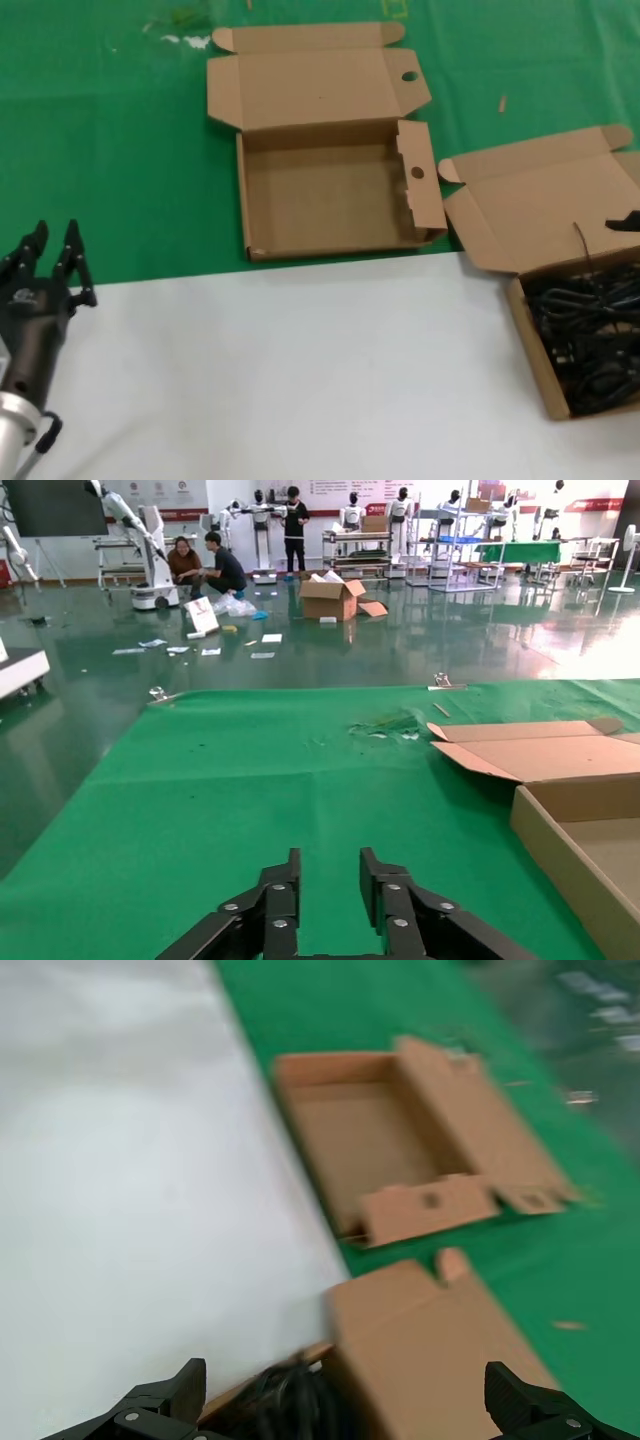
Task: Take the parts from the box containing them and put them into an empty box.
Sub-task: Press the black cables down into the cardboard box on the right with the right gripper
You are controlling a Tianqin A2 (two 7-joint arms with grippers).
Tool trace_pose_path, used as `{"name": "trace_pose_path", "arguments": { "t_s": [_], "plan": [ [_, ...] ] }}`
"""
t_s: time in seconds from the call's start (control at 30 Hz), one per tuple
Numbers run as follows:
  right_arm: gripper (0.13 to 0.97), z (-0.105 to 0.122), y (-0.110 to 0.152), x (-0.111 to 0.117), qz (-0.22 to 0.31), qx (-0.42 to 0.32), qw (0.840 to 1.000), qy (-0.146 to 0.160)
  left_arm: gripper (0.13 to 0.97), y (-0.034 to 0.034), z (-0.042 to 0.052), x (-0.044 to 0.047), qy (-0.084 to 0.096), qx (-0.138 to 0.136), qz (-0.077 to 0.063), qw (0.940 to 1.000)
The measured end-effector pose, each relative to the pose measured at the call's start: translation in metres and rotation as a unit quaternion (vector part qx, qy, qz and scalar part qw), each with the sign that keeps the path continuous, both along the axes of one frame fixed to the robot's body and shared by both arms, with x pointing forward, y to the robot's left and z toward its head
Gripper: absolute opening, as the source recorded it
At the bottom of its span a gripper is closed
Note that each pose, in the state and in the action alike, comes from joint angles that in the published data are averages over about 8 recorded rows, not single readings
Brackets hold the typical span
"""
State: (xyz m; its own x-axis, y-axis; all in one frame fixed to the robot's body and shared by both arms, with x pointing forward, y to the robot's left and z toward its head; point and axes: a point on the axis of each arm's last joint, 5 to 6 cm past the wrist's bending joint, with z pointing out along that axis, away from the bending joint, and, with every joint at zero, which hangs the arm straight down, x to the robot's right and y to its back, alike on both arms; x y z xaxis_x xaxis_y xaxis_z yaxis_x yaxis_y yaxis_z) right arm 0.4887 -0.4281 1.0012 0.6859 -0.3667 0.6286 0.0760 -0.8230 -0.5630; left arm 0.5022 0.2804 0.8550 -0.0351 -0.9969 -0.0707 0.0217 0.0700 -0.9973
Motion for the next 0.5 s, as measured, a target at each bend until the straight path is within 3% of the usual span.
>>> {"name": "trace_pose_path", "arguments": {
  "t_s": [0.23, 0.5],
  "plan": [
    [0.966, 0.021, -0.018, 0.011, 0.060, -0.081, 0.992, 0.071, 0.254, 0.0000, 0.0000, 0.0000, 0.000, 0.000, 0.000, 1.0000],
    [0.947, 0.016, -0.031, 0.032, 0.084, -0.132, 0.981, 0.116, 0.175, 0.0000, 0.0000, 0.0000, 0.000, 0.000, 0.000, 1.0000]
  ]
}}
